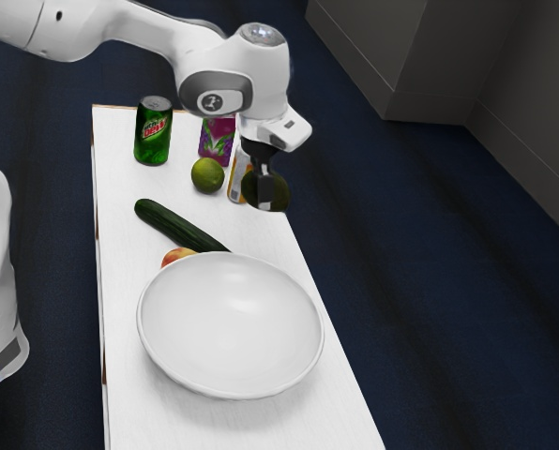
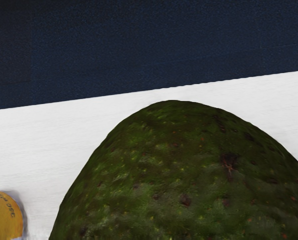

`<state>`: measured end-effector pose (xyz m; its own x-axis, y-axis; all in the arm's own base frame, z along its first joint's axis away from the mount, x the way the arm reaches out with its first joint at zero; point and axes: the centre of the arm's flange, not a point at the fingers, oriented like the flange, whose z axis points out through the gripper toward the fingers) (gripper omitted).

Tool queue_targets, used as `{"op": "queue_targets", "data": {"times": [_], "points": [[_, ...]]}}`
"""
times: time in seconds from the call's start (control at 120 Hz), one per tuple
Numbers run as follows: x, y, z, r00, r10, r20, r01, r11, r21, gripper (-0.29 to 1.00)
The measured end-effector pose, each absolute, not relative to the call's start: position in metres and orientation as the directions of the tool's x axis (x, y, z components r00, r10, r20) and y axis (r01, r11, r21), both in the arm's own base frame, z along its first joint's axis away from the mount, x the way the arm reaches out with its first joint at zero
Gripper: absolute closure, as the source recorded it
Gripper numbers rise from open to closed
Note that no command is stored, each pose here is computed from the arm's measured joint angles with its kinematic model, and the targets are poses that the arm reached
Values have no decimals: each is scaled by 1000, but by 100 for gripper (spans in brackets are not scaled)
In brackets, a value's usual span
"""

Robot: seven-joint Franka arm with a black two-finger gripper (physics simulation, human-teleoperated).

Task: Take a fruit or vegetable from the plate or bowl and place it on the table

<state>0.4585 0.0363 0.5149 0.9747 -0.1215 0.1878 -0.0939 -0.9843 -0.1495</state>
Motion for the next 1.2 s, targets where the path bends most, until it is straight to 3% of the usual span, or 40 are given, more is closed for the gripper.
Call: {"op": "queue_targets", "data": {"times": [0.233, 0.633, 0.7, 0.75, 1.2], "points": [[444, 38, 470, 984, -166, 66, -157, -979, -129, 34], [448, 60, 479, 975, -204, 82, -188, -967, -175, 37], [449, 61, 479, 974, -211, 85, -194, -965, -176, 15], [449, 62, 479, 972, -217, 87, -200, -964, -174, 9], [452, 61, 489, 956, -274, 104, -253, -951, -179, 2]]}}
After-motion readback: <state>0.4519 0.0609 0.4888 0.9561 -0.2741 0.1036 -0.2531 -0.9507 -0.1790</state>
